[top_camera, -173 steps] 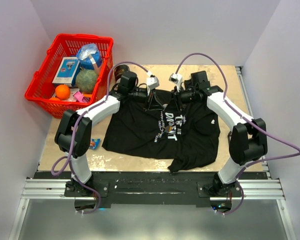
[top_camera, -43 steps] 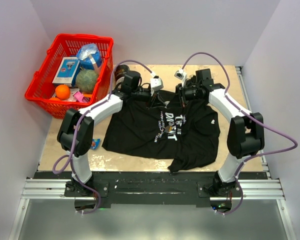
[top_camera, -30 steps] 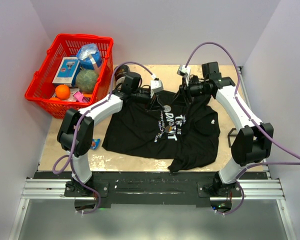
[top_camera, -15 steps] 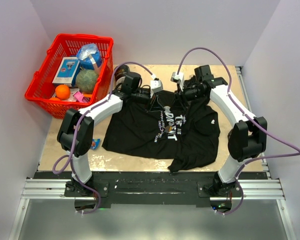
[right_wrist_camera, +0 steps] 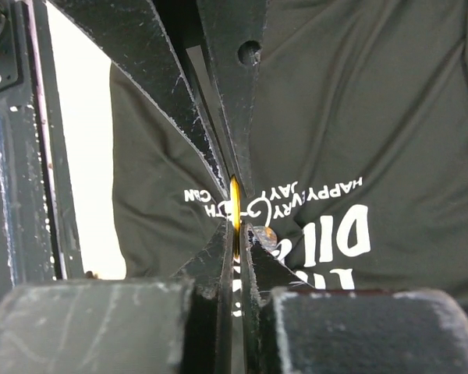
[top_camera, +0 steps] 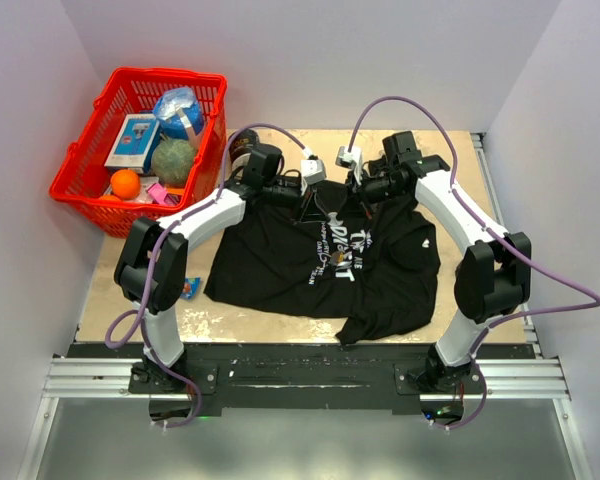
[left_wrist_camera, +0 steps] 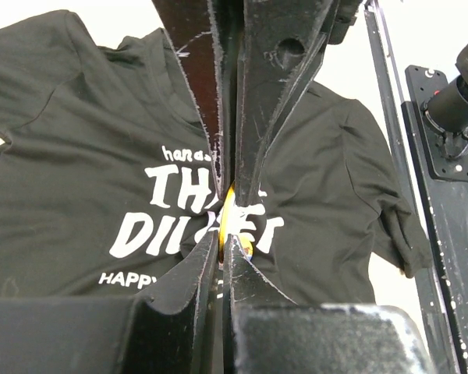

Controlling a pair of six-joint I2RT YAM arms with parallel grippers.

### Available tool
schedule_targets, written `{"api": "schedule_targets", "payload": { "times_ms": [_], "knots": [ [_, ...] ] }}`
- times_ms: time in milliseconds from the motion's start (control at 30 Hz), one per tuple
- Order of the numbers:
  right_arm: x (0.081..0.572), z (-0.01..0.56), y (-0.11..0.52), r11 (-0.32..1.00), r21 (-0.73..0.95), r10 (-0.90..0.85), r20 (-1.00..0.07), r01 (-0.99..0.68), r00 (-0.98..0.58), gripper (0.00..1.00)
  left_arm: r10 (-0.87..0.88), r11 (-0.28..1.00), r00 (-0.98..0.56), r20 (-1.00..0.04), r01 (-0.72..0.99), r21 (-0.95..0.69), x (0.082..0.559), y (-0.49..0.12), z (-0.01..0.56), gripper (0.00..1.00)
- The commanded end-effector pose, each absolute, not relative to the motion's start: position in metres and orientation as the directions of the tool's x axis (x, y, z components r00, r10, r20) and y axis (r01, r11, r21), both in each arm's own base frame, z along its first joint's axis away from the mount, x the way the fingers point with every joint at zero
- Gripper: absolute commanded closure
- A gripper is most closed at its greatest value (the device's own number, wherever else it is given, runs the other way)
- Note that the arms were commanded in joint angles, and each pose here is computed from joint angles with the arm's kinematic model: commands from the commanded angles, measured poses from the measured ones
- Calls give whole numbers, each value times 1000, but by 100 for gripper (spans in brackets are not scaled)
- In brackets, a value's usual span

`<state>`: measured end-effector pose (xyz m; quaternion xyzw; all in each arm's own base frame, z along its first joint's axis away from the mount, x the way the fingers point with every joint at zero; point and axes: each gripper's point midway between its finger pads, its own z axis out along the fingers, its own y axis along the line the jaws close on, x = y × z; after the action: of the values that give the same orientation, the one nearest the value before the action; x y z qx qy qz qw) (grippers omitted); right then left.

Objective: Remove the brooch from the garment

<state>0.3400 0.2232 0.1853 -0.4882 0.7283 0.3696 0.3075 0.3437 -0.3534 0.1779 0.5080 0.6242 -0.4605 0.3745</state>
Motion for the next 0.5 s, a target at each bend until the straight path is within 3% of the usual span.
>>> {"api": "schedule_targets", "payload": {
  "times_ms": [0, 67, 167, 300, 367, 467],
  "knots": [
    [344, 200, 216, 266, 150, -513, -814, -952, -272, 100, 254, 108, -185, -949, 981, -163, 358, -353, 195, 85],
    [343, 192, 202, 293, 116, -556, -787, -949, -268, 100, 252, 124, -197, -948, 978, -170, 363, -351, 194, 71],
    [337, 189, 162, 361, 57, -614, -737, -931, -283, 100, 264, 178, -218, -939, 968, -174, 372, -344, 190, 58],
    [315, 189, 77, 522, 45, -646, -632, -852, -429, 100, 306, 223, -220, -926, 962, -155, 379, -337, 177, 52],
    [297, 197, 34, 558, -44, -681, -595, -828, -427, 100, 314, 231, -217, -924, 962, -147, 381, -335, 173, 50],
    [256, 190, -14, 557, -149, -773, -453, -817, -444, 100, 318, 238, -219, -922, 960, -146, 384, -336, 170, 49]
  ]
}}
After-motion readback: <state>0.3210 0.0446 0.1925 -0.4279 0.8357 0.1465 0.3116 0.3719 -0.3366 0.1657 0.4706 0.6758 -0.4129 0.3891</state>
